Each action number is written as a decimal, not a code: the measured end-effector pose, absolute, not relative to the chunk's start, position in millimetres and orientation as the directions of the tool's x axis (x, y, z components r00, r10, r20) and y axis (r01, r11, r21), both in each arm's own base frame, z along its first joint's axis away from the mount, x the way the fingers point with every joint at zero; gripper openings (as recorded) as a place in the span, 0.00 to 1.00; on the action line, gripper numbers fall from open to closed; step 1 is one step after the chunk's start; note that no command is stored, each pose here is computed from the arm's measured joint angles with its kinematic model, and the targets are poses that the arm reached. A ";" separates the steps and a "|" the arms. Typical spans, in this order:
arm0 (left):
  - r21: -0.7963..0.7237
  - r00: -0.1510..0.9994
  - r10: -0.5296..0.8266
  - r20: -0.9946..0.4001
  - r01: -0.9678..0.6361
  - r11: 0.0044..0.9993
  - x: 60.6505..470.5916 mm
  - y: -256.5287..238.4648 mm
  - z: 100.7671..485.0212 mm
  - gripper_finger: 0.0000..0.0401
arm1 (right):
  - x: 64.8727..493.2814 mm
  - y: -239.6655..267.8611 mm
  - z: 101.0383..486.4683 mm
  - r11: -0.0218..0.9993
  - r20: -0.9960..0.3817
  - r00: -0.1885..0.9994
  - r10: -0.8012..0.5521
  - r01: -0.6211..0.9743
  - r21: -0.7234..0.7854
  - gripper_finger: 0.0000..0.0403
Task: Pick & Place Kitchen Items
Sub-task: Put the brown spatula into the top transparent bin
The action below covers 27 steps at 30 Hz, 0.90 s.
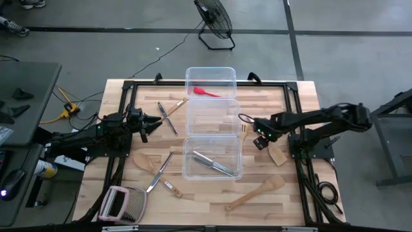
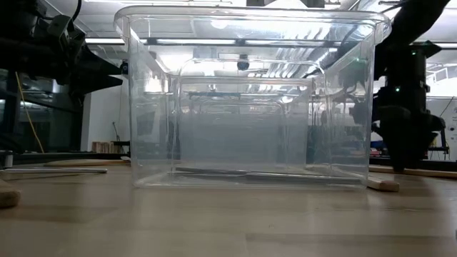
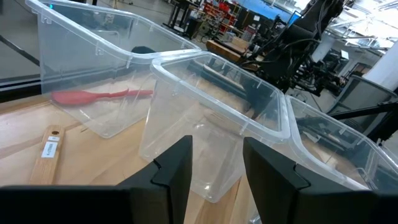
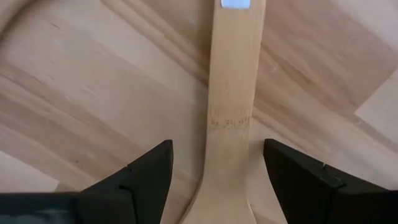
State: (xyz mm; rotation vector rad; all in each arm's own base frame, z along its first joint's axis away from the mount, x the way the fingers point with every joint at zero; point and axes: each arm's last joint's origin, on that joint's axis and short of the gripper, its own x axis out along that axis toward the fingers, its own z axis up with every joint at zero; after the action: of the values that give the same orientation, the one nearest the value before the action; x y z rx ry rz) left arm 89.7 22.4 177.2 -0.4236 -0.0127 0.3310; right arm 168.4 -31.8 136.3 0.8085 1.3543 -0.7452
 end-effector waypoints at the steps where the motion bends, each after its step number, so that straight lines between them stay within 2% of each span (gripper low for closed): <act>1: -0.406 0.947 0.318 -0.057 -0.313 0.859 89.7 22.4 177.2 0.36 | 168.8 -31.8 134.9 0.534 -0.997 0.077 0.006 0.843 0.068 0.60; 5: -0.406 0.947 0.318 -0.056 -0.312 0.859 89.7 22.4 177.2 0.36 | 168.8 -31.4 127.6 0.535 -0.998 0.053 0.025 0.843 0.058 0.56; 27: -0.406 0.946 0.318 -0.056 -0.313 0.859 89.7 22.4 177.2 0.36 | 167.2 -31.6 124.1 0.503 -1.000 0.009 0.022 0.864 0.018 0.22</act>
State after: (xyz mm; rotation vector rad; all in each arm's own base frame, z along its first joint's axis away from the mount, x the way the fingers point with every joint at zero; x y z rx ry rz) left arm 89.7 22.4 177.2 -0.4236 -0.0127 0.3309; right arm 167.2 -31.6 124.1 0.8320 1.4168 -0.7943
